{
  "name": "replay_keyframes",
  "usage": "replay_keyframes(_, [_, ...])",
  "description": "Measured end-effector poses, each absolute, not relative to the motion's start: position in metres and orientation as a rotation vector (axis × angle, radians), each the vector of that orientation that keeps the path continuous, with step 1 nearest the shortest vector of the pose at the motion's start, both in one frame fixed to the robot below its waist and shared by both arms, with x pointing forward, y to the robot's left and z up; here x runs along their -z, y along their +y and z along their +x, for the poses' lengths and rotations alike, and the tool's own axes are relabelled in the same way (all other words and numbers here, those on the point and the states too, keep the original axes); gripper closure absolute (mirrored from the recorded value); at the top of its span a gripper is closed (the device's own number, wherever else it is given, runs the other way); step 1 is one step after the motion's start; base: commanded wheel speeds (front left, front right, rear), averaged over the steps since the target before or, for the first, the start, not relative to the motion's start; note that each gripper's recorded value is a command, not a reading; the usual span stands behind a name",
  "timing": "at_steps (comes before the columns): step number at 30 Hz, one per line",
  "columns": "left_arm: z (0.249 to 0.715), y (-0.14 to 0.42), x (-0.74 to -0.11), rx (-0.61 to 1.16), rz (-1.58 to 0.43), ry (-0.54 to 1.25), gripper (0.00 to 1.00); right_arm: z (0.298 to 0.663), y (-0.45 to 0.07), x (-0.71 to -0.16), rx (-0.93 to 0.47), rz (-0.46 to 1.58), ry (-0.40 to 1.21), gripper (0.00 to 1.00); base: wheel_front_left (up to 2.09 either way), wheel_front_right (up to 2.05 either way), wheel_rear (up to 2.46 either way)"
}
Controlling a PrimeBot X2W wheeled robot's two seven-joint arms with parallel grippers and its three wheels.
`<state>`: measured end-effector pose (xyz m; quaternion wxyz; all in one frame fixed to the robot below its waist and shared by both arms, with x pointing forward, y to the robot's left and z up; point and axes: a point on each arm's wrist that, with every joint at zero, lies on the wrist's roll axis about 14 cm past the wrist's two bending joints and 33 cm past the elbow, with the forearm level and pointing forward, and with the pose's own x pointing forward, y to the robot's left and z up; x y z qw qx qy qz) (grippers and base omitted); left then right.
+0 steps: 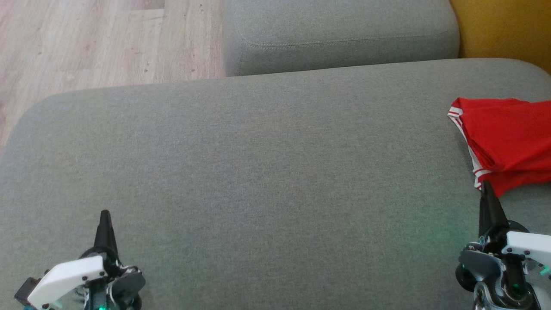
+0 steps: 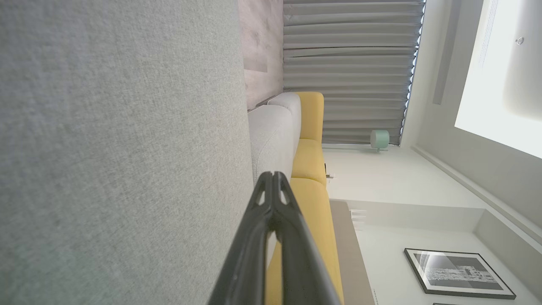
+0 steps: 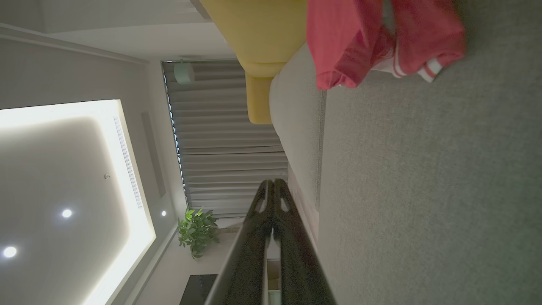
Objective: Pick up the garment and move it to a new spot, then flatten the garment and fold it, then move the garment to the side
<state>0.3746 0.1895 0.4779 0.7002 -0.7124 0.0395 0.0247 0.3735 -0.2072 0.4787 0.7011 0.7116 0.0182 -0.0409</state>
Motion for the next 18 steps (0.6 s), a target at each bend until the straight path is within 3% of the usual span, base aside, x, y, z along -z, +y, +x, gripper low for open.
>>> replay_keyframes(18, [0.3746,0.1894,-0.4779,-0.055,-1.588,0.088,1.0,0.3734,-0.2065,-0.4786,0.089,1.588,0.043,1.0,0.0,0.0,0.0])
